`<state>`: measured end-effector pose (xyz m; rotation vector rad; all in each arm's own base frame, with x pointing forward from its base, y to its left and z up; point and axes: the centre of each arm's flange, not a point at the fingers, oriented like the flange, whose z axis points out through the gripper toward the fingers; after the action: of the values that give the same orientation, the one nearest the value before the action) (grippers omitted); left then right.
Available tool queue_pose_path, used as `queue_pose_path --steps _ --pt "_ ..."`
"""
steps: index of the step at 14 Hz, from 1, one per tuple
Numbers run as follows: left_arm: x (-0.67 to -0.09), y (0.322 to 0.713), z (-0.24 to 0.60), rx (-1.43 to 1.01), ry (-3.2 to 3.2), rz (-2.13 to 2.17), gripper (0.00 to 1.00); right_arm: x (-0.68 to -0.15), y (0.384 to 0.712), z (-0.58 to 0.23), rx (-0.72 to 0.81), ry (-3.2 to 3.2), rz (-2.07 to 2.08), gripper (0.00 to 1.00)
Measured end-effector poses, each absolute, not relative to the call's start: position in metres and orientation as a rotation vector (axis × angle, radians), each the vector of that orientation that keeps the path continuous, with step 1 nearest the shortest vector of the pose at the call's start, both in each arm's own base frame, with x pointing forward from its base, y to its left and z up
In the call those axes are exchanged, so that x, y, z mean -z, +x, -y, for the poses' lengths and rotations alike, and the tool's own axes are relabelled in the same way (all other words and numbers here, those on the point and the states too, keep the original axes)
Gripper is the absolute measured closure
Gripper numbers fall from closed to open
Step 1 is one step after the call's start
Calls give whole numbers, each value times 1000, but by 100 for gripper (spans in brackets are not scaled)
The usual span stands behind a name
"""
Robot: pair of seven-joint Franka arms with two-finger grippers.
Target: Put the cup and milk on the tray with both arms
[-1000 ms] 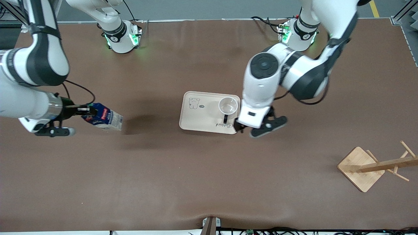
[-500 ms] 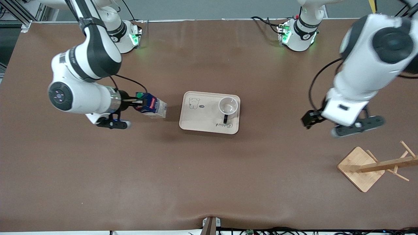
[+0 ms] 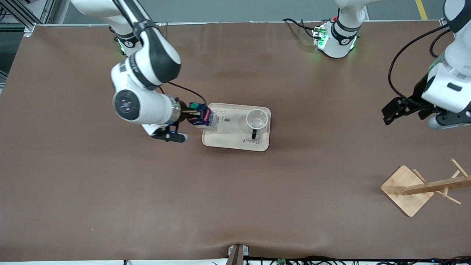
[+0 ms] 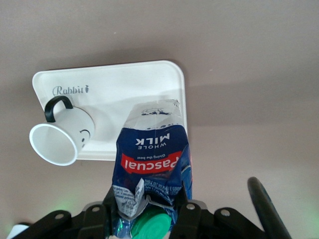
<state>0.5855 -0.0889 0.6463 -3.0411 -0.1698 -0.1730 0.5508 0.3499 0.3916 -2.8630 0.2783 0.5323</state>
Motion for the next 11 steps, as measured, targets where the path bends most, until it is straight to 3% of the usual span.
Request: queue_pose_path --steps 10,11 --pt "-668 547 15 94 -3061 116 0 -351 548 -380 -497 -2908 -263 55" --pt "-667 547 18 92 -3062 107 0 -352 548 -379 -492 -2912 -262 50"
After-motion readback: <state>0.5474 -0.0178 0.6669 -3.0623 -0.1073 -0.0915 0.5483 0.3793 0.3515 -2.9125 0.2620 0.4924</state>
